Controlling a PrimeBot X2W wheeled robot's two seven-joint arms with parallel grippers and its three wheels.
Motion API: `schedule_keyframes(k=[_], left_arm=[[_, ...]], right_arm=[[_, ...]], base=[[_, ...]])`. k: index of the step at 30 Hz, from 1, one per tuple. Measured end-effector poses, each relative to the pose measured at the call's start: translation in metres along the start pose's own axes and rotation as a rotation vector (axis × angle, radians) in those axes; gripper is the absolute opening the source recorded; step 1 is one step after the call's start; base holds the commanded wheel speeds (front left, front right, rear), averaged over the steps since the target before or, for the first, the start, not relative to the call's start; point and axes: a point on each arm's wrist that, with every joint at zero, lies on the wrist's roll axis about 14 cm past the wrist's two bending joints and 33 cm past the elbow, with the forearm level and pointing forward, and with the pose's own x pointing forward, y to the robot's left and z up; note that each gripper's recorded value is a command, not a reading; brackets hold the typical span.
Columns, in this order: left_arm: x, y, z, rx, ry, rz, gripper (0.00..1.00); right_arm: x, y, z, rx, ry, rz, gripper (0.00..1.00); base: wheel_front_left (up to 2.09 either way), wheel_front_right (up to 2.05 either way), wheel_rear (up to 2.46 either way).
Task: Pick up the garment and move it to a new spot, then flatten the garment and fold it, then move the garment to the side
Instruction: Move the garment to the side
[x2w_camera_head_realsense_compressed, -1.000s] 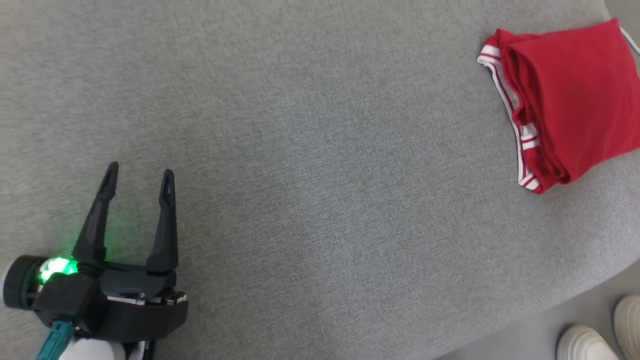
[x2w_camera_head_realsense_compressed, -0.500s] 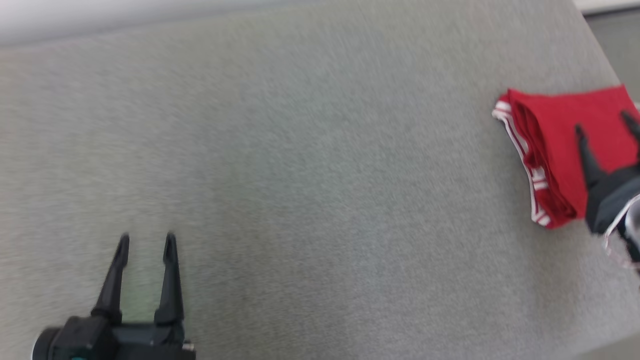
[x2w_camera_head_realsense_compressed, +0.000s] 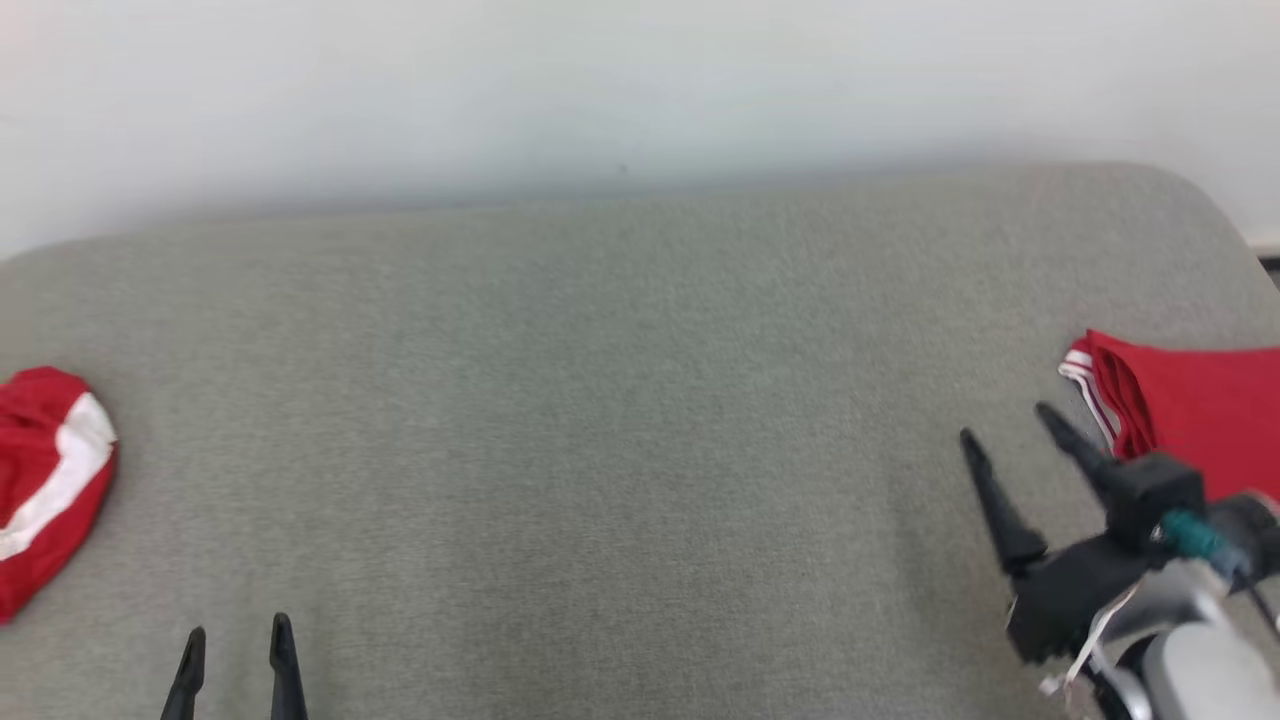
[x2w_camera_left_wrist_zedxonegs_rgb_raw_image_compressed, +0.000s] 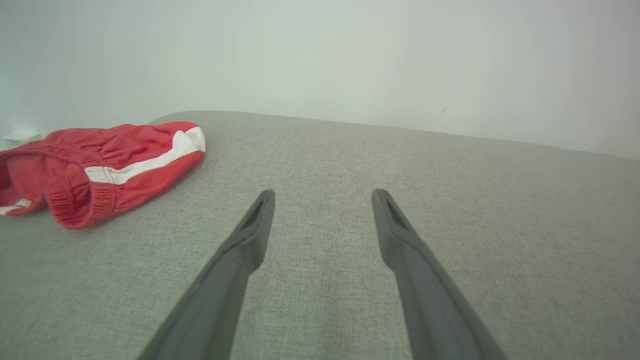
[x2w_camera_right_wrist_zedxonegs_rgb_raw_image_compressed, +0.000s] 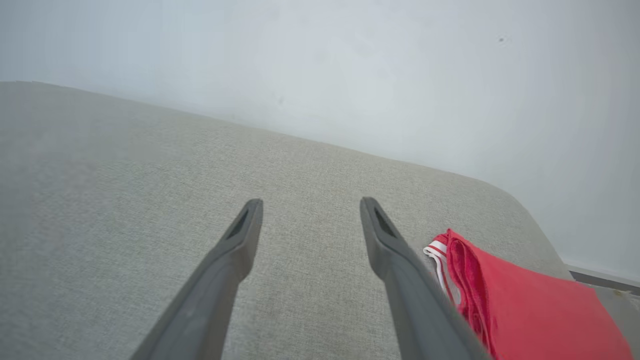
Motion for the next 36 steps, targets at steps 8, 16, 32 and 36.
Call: schedule_keyframes(k=[8, 16, 32, 36], left_arm=[[-0.027, 0.013, 0.022, 0.004, -0.068, 0.044, 1.0], [-0.029, -0.003, 0.025, -0.006, -0.079, -0.007, 1.0], [-0.028, -0.018, 0.018, -0.02, -0.059, -0.054, 1.0], [-0.028, -0.02, 0.016, -0.021, -0.053, -0.059, 1.0]], right_arm=[[-0.029, 0.052, 0.004, 0.152, -0.128, 0.026, 1.0], [-0.055, 0.044, -0.019, 0.221, -0.147, -0.088, 1.0], [-0.072, 0.033, -0.031, 0.253, -0.157, -0.167, 1.0], [-0.071, 0.035, -0.031, 0.259, -0.158, -0.164, 1.0]], base=[[0.0, 0.0, 0.0], [0.0, 0.0, 0.0], [0.0, 0.0, 0.0], [0.0, 0.0, 0.0]])
